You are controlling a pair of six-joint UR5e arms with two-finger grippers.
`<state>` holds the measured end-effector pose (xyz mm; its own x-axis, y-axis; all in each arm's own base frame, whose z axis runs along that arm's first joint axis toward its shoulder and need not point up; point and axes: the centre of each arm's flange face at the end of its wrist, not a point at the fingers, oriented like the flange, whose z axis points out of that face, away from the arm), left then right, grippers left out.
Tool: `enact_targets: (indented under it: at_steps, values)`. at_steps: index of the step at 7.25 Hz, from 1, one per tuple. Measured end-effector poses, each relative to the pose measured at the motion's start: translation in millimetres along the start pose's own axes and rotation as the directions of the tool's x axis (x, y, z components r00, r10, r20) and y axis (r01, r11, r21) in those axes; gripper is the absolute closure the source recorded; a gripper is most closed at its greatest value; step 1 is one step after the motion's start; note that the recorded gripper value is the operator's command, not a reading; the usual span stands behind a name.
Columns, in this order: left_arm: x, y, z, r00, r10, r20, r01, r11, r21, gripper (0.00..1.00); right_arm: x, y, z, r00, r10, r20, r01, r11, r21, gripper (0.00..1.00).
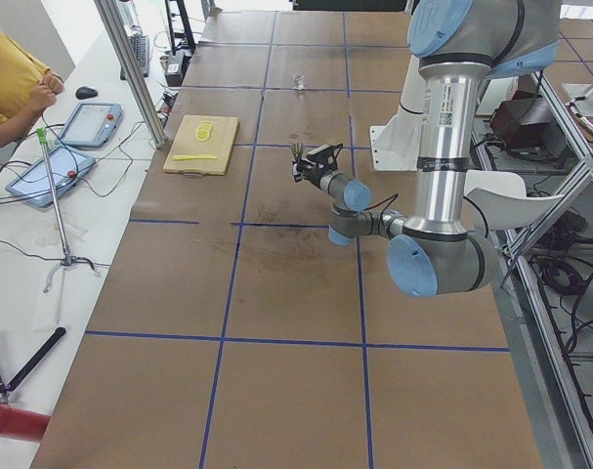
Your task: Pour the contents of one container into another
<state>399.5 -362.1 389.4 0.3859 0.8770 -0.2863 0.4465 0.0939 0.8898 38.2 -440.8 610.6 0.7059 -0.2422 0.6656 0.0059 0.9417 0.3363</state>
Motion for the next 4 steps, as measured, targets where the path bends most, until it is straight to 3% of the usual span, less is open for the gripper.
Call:
enact_targets:
  at_steps: [2,4]
  values:
    - [-14,-50,79,0.984,0.155,-0.092,-0.162,0.984,-0.07,1.0,0,-1,0,1.0,0.013,0.0,-0.013,1.0,0.0,0.0]
    - [-11,-85,148,0.974,0.195,-0.115,-0.209,0.97,-0.127,1.0,0,-1,0,0.999,0.033,0.0,-0.033,0.999,0.001,0.0]
